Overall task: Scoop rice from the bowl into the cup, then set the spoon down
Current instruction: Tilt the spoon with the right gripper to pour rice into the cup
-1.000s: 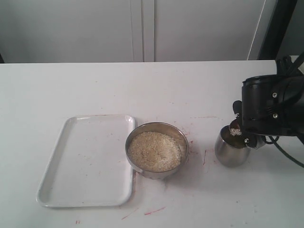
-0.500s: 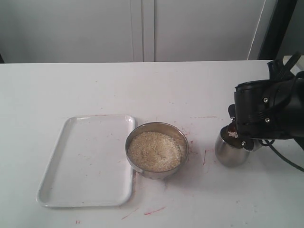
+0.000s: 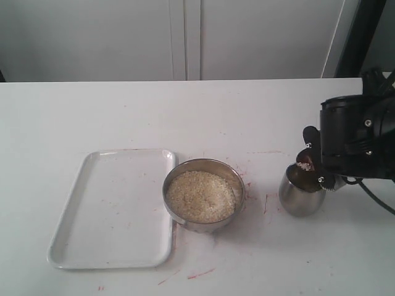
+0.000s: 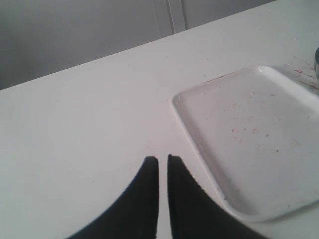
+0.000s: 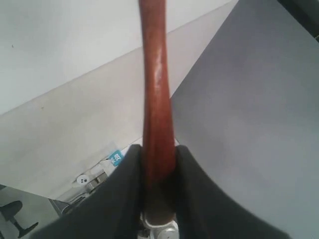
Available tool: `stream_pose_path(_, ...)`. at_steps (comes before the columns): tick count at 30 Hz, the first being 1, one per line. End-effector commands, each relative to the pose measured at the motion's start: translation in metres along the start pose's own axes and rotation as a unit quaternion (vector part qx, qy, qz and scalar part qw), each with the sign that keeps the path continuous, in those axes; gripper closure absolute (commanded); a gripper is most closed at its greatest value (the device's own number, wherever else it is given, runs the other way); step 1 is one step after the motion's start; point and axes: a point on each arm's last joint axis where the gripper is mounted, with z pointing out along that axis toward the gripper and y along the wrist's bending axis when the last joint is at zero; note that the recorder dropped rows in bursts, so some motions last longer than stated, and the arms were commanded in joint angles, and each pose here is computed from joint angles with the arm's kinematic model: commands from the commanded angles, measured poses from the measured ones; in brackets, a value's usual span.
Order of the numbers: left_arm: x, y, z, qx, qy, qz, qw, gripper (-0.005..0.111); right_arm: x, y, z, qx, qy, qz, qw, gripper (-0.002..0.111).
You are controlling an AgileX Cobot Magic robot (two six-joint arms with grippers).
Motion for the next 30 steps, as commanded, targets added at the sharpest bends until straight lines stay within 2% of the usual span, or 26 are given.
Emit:
stream_pose_path(1,-0.002,0.0,0.0,-0.001,-0.002,0.0,1.0,0.092,0.003,0.006,0.002,0.018,0.014,-0.01,1.0,0.108)
stream_pose_path(6,-0.002,0.0,0.0,-0.001,-0.002,0.0,1.0,0.092,0.005,0.011,0.005,0.046,0.026,-0.018,0.998,0.108)
stream_pose_path(13,-0.002,0.0,0.0,-0.001,-0.002,0.0,1.0,0.092,0.009,0.009,0.003,0.055,0.024,0.003,0.998,0.108)
stream_pose_path(30,-0.002,0.0,0.0,-0.001,-0.002,0.0,1.0,0.092,0.003,0.008,-0.005,0.071,0.012,-0.006,0.997,0.108)
